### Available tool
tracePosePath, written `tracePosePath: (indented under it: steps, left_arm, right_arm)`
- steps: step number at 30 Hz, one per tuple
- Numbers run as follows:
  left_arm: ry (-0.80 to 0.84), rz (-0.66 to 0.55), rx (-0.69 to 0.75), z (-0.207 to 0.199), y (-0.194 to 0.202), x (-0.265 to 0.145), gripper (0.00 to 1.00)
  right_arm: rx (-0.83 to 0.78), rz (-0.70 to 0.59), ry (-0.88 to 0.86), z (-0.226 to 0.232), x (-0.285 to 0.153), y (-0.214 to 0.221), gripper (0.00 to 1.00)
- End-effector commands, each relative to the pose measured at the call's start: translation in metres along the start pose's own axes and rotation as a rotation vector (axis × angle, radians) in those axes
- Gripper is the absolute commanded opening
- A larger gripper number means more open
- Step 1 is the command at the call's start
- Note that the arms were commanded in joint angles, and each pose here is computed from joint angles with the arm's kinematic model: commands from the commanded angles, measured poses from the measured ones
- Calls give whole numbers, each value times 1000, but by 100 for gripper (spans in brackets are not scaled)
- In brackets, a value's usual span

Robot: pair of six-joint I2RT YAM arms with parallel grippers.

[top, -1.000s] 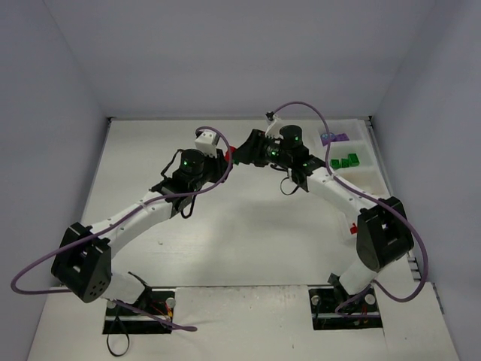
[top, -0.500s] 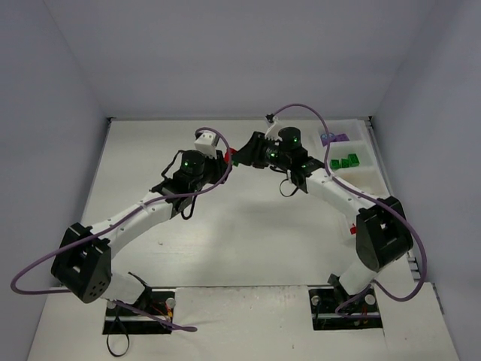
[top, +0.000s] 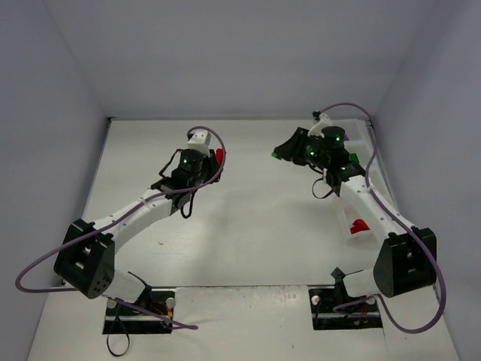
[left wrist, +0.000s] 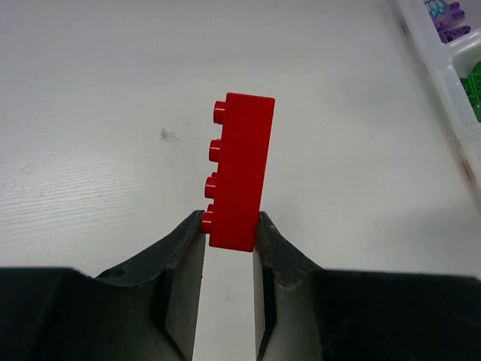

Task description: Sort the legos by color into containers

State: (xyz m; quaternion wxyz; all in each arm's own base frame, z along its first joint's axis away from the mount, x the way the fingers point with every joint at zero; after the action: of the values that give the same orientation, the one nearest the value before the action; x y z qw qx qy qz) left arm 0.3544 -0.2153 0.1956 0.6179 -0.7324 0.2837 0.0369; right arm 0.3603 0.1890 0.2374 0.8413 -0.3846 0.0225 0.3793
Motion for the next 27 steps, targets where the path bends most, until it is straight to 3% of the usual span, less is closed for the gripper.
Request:
tracePosePath:
  steps: [1, 8, 13, 16, 23, 26, 27]
  left_arm:
    - [21, -101, -6, -9, -36, -9, 0]
    - [52, -72, 69, -7, -28, -32, 0]
    - [157, -17, 133, -16, -15, -54, 0]
    - [197, -14, 151, -19, -12, -63, 0]
    - [220, 22, 169, -17, 3, -77, 0]
    - [227, 29, 175, -18, 4, -77, 0]
    - [234, 29, 179, -19, 3, -76, 0]
  right_arm:
    - [-99, -137, 216, -42, -26, -36, 0]
    - [-52, -397, 711, -137, -69, -104, 0]
    - [-4, -459, 884, -189, -80, -127, 0]
    - [-4, -451, 923, -209, -76, -138, 0]
    - [12, -367, 920, -243, -50, -137, 11]
    - [22, -322, 889, -250, -37, -132, 20]
    - [27, -317, 890, -252, -35, -130, 31]
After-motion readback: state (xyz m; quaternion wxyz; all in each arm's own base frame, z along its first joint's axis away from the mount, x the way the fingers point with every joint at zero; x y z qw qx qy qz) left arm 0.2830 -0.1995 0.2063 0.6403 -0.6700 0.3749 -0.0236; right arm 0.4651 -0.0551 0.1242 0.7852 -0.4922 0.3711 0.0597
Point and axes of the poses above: each gripper's point midway between its finger pads, its own x axis out along the fingers, its own z axis along the line the jaws close on, y = z × x, the point moved 3 cm from there along -x, back along the fingers, and after that the axes turned 6 degrees about x, right-handed, at the moved point
